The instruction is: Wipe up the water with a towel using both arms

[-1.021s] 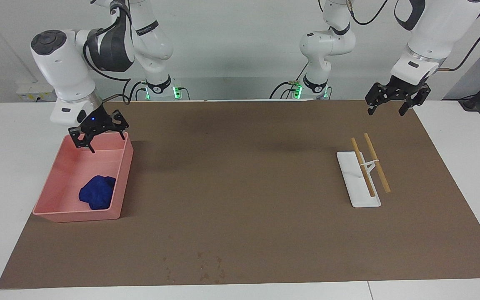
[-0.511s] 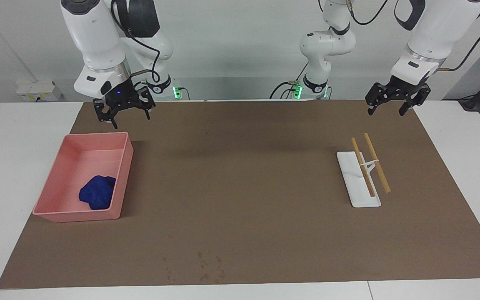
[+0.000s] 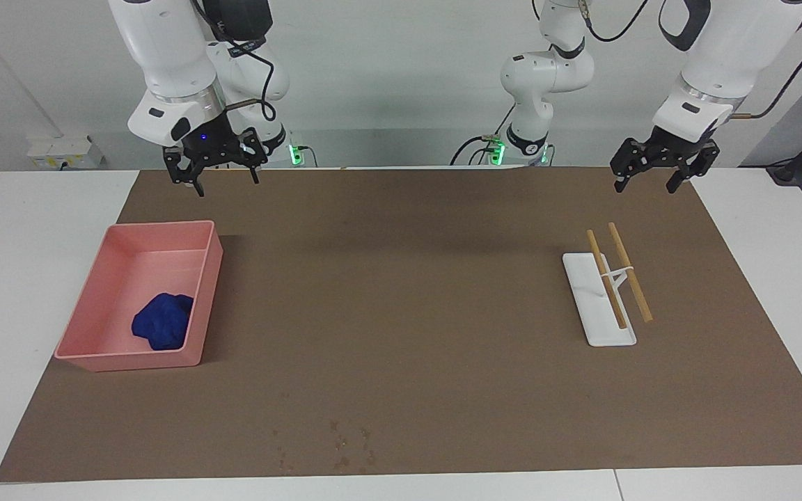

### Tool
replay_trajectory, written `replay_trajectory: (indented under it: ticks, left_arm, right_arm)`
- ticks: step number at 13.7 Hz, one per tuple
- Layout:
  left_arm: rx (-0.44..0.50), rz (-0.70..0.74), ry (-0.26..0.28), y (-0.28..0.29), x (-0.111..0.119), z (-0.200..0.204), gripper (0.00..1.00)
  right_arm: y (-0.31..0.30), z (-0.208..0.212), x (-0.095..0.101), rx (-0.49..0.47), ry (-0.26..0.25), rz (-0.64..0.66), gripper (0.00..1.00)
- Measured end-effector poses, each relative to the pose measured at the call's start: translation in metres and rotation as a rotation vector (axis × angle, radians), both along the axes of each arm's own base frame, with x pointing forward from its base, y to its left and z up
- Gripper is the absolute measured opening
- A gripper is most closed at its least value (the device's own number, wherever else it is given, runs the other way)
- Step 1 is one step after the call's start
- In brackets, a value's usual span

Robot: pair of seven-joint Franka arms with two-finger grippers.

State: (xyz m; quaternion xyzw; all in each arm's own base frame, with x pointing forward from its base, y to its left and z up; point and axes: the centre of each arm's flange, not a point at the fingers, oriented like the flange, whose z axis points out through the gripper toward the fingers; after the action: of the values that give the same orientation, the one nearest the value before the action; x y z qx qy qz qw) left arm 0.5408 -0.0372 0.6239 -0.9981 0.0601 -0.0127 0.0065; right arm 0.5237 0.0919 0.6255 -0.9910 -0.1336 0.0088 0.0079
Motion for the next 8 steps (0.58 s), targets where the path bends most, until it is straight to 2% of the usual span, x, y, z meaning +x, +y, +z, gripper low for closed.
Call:
replay_trajectory:
  ticks: [4, 8]
  left_arm:
    - [0.000, 0.000, 0.000, 0.000, 0.000, 0.000, 1.00]
    - [0.000, 0.000, 0.000, 0.000, 0.000, 0.000, 1.00]
  right_arm:
    - [0.004, 0.019, -0.008, 0.005, 0.018, -0.005, 1.00]
    - [0.007, 0.028, -0.014, 0.026, 0.009, -0.071, 1.00]
